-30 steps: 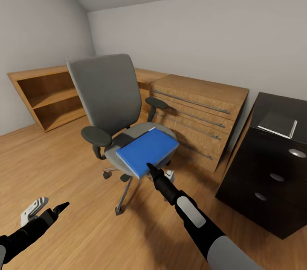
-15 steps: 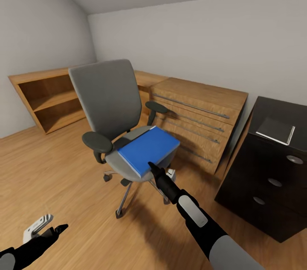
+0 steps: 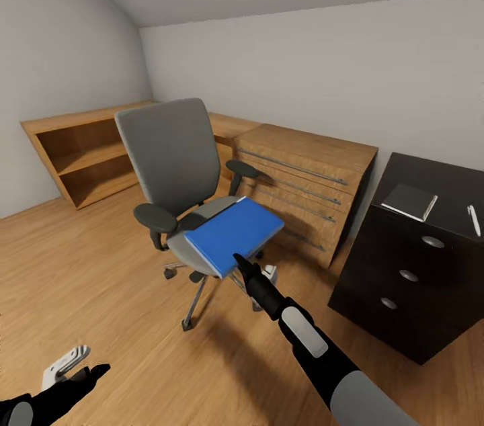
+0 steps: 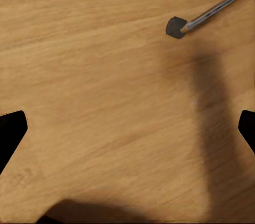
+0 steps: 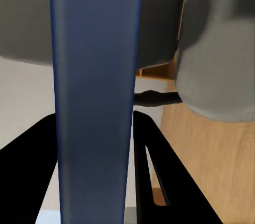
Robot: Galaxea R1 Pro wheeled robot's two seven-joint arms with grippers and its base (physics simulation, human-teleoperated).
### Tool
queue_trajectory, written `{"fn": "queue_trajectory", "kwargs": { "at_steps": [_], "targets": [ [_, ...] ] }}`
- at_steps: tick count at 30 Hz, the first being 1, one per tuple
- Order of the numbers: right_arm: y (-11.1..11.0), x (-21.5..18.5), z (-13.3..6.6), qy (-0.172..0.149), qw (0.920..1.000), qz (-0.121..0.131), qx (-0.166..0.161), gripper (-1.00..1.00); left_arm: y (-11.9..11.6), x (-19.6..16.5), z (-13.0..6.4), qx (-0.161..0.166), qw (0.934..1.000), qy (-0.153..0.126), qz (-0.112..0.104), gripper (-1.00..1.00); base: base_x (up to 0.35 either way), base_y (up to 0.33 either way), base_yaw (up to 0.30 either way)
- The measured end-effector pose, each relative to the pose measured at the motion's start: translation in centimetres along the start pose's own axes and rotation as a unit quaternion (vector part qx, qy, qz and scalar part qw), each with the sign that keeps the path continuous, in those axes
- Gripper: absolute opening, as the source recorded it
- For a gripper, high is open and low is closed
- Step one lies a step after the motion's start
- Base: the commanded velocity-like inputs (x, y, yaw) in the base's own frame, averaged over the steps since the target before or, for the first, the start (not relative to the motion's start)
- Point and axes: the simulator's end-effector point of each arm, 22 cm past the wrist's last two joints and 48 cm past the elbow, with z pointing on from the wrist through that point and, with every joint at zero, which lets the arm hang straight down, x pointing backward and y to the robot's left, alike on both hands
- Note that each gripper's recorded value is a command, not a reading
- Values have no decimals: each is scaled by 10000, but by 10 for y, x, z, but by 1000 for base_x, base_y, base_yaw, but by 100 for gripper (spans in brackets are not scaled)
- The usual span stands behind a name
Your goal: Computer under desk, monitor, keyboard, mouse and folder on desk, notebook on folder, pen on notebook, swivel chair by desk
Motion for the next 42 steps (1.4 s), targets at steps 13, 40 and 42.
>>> {"fn": "queue_trajectory", "kwargs": {
  "at_steps": [13,40,42],
  "targets": [
    [27,-74,-16,-318,9956,-641,612,-100,-29,40,22,-78,9960,215,863,100,-8,-3,0],
    [147,-105,-80,420,9569,-2792,680,-100,-20,30,-4,-306,9971,-21,703,100,0,0,0],
    [149,-103,-81,472,9574,-2780,629,-100,-15,34,-2,-350,9969,-130,697,100,0,0,0]
  ]
}}
